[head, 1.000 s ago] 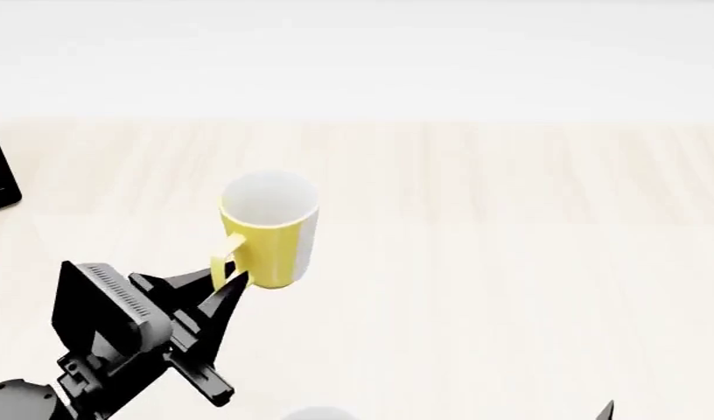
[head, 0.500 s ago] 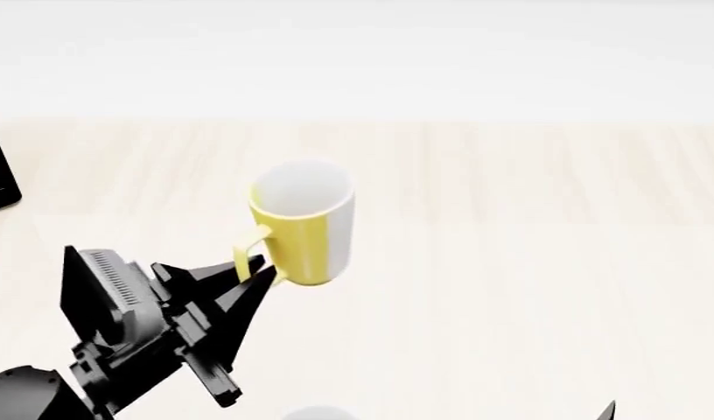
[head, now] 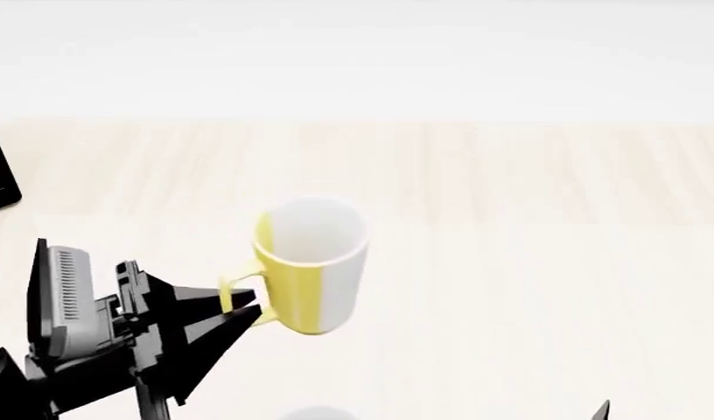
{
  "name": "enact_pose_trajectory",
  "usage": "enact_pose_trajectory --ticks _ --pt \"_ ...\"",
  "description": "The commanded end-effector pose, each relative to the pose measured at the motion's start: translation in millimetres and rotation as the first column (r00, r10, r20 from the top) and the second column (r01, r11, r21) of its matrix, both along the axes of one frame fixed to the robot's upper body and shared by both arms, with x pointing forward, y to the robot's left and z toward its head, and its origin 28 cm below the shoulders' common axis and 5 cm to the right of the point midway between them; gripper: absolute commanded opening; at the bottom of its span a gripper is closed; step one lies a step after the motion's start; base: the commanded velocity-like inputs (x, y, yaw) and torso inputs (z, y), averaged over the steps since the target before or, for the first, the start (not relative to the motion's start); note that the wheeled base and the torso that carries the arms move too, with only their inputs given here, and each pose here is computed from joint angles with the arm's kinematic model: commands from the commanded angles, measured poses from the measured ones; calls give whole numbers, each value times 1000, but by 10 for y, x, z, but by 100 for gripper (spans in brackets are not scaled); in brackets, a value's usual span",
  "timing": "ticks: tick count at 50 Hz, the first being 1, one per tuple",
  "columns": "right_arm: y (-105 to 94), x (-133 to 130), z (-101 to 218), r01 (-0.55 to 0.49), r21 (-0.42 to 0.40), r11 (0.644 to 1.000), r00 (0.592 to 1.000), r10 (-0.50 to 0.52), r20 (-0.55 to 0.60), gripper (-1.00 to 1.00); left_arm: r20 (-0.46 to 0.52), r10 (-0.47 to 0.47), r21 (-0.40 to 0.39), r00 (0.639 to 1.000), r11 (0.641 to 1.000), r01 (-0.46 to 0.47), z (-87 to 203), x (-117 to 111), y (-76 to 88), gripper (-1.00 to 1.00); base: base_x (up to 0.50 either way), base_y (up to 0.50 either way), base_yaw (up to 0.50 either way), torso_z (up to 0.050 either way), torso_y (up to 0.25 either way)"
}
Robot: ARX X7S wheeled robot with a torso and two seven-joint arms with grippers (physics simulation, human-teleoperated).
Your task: Put the yellow and white mug to the front of the white mug.
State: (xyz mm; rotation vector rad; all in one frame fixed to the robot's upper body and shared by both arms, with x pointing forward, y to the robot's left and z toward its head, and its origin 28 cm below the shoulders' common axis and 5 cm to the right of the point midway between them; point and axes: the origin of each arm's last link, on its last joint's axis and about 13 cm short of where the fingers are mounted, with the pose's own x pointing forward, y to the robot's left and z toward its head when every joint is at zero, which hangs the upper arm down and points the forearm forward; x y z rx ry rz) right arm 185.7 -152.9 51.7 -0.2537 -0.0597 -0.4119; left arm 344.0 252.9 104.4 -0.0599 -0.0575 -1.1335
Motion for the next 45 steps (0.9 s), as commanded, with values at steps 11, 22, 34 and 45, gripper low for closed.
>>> enact_pose_trajectory --ticks 11,22,34,45 --pt "4 1 -5 -2 -5 1000 1000 2 -2 100 24 41 -54 999 998 -40 81 82 42 -100 0 0 0 0 0" --pt "5 -3 -4 -4 -5 1000 1000 4 -2 100 27 31 -50 999 998 -30 25 81 -34 -100 0 0 0 0 1" --pt "1 -13 4 -2 -4 1000 1000 2 0 100 34 15 -20 999 1000 -14 -1 85 -133 -100 0 0 0 0 0" --pt "2 -12 7 -3 -4 1000 1000 3 1 100 27 39 23 999 999 -40 -84 109 -124 -100 0 0 0 0 0"
